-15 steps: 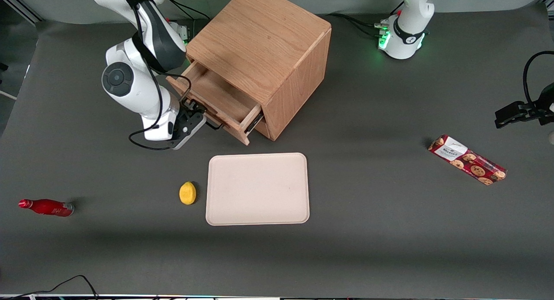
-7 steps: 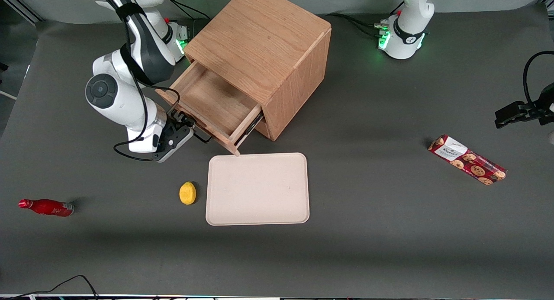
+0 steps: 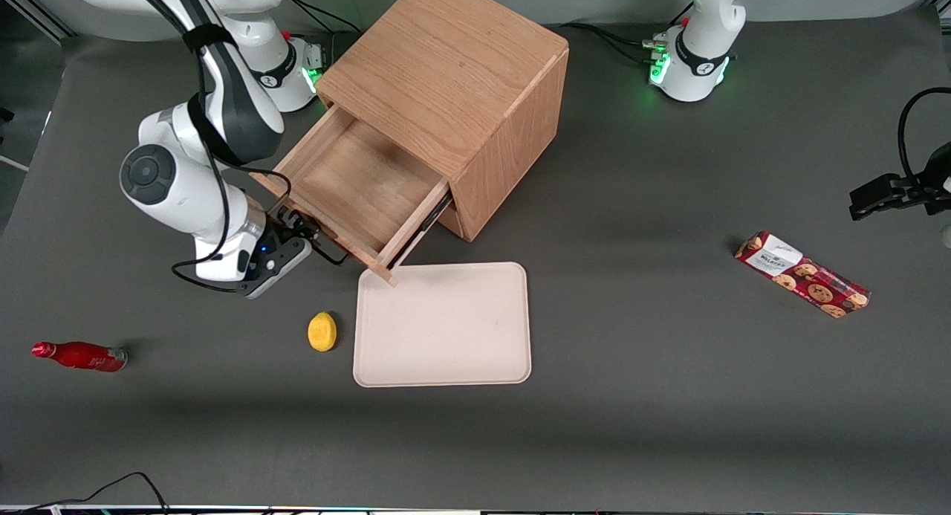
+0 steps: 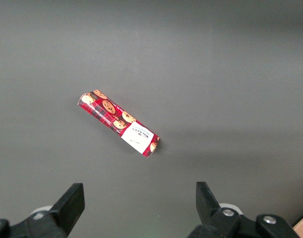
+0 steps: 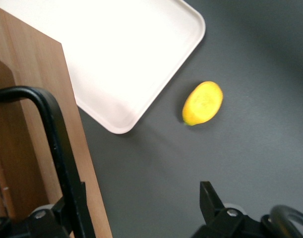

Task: Open upper drawer
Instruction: 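Pull the handle outward with the right gripper, sliding the drawer open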

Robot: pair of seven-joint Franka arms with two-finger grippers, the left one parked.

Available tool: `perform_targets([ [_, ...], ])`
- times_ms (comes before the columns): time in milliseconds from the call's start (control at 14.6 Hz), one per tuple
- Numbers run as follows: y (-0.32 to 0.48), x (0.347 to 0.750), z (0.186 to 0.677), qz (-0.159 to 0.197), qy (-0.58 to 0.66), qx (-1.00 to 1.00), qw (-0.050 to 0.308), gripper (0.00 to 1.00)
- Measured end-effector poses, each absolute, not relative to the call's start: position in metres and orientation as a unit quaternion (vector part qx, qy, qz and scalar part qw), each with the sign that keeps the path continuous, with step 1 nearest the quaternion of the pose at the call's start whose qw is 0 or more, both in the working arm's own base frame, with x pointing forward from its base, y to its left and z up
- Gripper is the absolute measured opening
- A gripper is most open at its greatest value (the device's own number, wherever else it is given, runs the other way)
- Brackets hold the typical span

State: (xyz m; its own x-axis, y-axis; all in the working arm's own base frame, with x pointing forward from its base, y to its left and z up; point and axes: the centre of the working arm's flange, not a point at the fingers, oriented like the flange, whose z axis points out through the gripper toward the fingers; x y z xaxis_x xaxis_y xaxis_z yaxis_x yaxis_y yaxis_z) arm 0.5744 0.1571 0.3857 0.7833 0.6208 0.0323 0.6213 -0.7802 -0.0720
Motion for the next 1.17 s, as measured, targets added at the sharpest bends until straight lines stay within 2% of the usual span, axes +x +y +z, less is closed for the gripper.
perform_targets([
  [1168, 0.124, 0.610, 0.384, -0.014, -0.313, -0.949, 0.025, 1.00],
])
